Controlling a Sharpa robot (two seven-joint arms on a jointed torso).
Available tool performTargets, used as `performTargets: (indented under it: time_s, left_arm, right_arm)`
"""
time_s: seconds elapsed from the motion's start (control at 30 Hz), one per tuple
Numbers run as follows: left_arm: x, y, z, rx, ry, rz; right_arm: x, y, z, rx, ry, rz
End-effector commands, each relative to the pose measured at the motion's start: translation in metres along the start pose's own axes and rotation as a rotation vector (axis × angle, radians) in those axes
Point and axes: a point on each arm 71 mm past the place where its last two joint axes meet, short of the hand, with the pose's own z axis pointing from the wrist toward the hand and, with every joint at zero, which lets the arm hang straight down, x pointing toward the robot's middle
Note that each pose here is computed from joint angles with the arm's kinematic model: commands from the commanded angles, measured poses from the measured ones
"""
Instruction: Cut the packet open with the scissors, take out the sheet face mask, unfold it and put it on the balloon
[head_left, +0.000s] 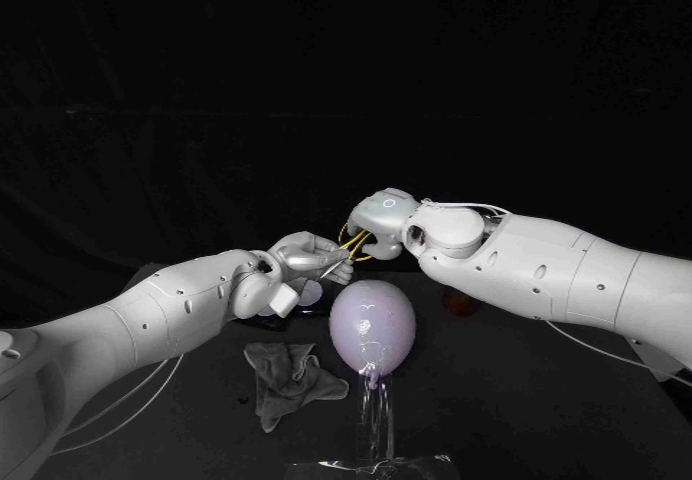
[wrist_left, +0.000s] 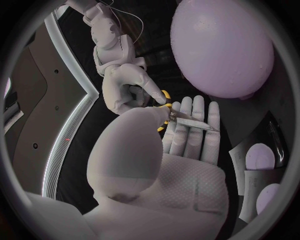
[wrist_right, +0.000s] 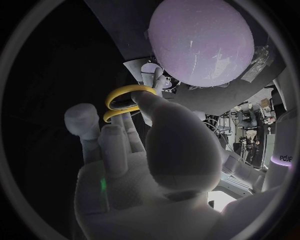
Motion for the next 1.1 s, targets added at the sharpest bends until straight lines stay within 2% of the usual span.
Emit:
performTargets:
  time_s: [0.03,0.23,0.43,0.83,1.1]
  left_arm:
    - [0.0047,-0.0142,0.0029,0.042,0.031,0.015]
    - [0.0094,-0.0308,0.0040,0.064,0.061,0.049]
    - [0.0164,-0.0433,0.0046,0.078,0.098,0.078]
    - [0.0258,-0.0636,0.0037,0.100,0.156,0.118]
    - [0.0273,-0.0719,-0.0006,0.111,0.185,0.136]
  right_arm:
    - [0.007,0.002,0.002,0.009,0.053,-0.020]
    - [0.011,0.005,0.004,0.004,0.064,-0.018]
    - [0.014,0.005,0.004,-0.007,0.084,-0.016]
    - [0.016,0.003,0.004,-0.015,0.098,-0.013]
    - [0.016,0.001,0.002,-0.010,0.089,-0.013]
